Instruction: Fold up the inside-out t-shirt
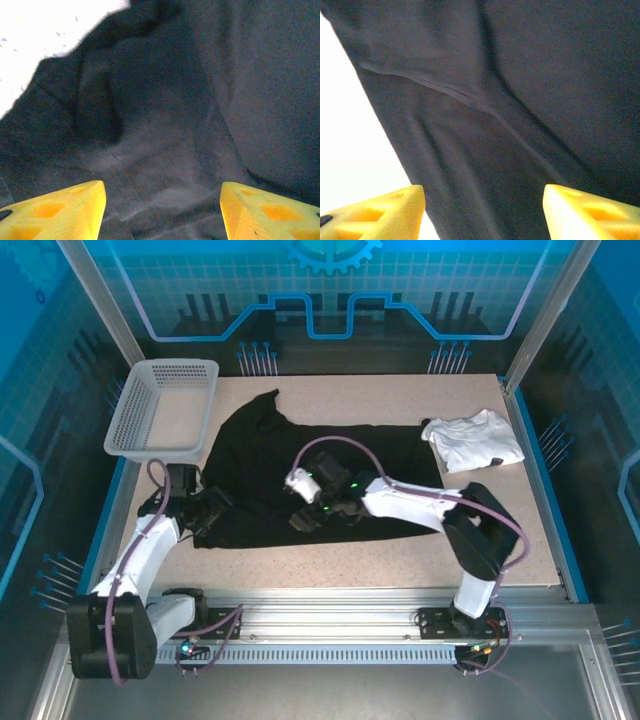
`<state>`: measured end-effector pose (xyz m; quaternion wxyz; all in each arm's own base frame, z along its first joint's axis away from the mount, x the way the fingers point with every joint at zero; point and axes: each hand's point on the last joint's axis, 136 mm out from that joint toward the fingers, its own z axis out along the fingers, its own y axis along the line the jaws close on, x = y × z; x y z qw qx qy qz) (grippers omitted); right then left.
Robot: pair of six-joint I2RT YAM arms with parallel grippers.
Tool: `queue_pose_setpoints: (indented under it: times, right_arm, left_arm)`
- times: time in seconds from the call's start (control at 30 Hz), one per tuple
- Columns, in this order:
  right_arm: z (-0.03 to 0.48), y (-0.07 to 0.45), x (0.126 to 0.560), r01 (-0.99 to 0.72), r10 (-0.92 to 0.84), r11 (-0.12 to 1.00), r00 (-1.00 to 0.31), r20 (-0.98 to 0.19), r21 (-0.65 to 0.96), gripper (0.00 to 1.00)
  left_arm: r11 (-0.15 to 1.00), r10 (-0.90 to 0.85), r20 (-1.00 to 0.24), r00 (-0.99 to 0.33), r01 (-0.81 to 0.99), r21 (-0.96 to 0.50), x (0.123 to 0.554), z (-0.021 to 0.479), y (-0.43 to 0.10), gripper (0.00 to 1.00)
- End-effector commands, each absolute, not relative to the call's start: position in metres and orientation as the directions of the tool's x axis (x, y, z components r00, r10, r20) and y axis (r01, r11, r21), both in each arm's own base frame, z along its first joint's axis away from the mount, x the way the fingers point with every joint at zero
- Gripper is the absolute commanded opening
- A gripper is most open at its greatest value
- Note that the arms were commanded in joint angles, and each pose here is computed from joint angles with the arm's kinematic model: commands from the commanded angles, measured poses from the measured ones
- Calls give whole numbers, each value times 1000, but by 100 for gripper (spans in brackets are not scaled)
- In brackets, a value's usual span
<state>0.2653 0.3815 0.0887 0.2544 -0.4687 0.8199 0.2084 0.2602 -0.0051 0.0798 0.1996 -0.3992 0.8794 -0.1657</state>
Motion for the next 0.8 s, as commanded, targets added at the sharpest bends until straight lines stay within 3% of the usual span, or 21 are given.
queue_pose_setpoints:
  times: [0.0, 0.23, 0.43, 0.5, 0.77]
  right_arm:
    - [99, 443, 258, -944, -653, 321, -277, -704, 74, 64]
    - [65, 500, 242, -981, -707, 188, -164, -688, 41, 67]
    - [30, 515, 241, -985, -752, 166, -159, -640, 49, 63]
    - [21, 515, 244, -983, -764, 177, -165, -624, 43, 57]
    - [43, 514, 267, -955, -687, 276, -273, -674, 106, 13]
  left_arm:
    - [512, -834, -113, -540, -680, -525, 259, 73, 1, 63]
    - [408, -894, -71, -442, -739, -536, 248, 53, 20, 60]
    - [365, -908, -21, -418, -766, -529, 245, 31, 18, 57]
    - [348, -914, -6, -406, -775, -527, 243, 24, 18, 57]
    - [330, -921, 1, -389, -783, -527, 239, 16, 22, 59]
